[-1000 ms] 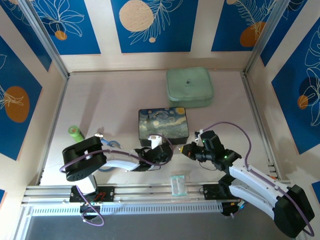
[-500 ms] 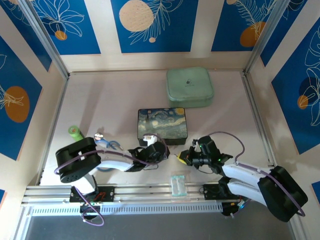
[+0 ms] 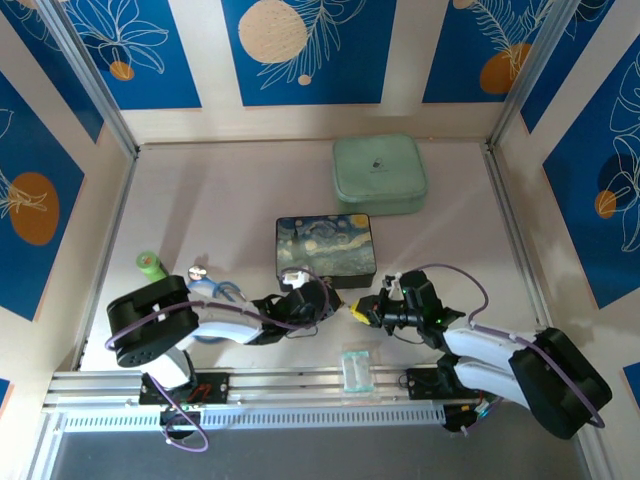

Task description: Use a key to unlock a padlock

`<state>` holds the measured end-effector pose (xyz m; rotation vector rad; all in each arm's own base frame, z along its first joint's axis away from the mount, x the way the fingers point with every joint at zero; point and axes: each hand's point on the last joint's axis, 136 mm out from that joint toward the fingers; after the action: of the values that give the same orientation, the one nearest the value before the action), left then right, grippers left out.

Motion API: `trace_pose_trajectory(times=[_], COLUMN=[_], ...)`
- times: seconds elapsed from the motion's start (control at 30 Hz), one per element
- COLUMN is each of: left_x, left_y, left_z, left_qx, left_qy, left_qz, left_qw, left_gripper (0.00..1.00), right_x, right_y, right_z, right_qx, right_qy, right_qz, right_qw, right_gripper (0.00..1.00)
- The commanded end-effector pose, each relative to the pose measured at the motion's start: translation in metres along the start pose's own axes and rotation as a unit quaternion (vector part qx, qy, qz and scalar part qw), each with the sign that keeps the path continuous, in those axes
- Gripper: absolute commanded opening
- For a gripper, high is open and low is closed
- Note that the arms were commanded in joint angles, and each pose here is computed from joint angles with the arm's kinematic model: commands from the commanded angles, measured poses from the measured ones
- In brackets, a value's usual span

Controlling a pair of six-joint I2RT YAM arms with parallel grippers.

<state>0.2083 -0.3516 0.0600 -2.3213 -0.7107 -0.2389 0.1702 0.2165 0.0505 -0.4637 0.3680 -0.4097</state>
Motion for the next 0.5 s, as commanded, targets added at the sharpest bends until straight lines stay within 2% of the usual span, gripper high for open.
trace_pose_trajectory(times=[0.0,0.47], left_x=[0.013,0.016], left_y=[-0.008,-0.008], left_z=[-0.025,-0.018], left_qx=[-0.048,-0.037], left_qy=[-0.039,-0.053], left_qz=[-0.016,-0.027], left_qw=[0.998,0.998], left_gripper=[0.06,0.06], right_x=[-0.003,-0.005], right_y=[0.001,-0.01], right_z=[0.008,-0.001], right_qx=[0.012,0.0], right_qy=[0.001,0.009], right_qz=[0.015,-0.002], right_qw=[1.0,1.0], right_gripper=[0.0,0.0])
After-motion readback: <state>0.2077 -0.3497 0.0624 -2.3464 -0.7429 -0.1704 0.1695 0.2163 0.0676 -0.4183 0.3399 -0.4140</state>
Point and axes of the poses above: each hand's point on the last joint's axis, 136 mm out from that joint toward the fingers, its own y axis out along the fingers, its own z axis along the line the jaws close on, x = y × z, and after that the axes turned 7 degrees about y, right-handed
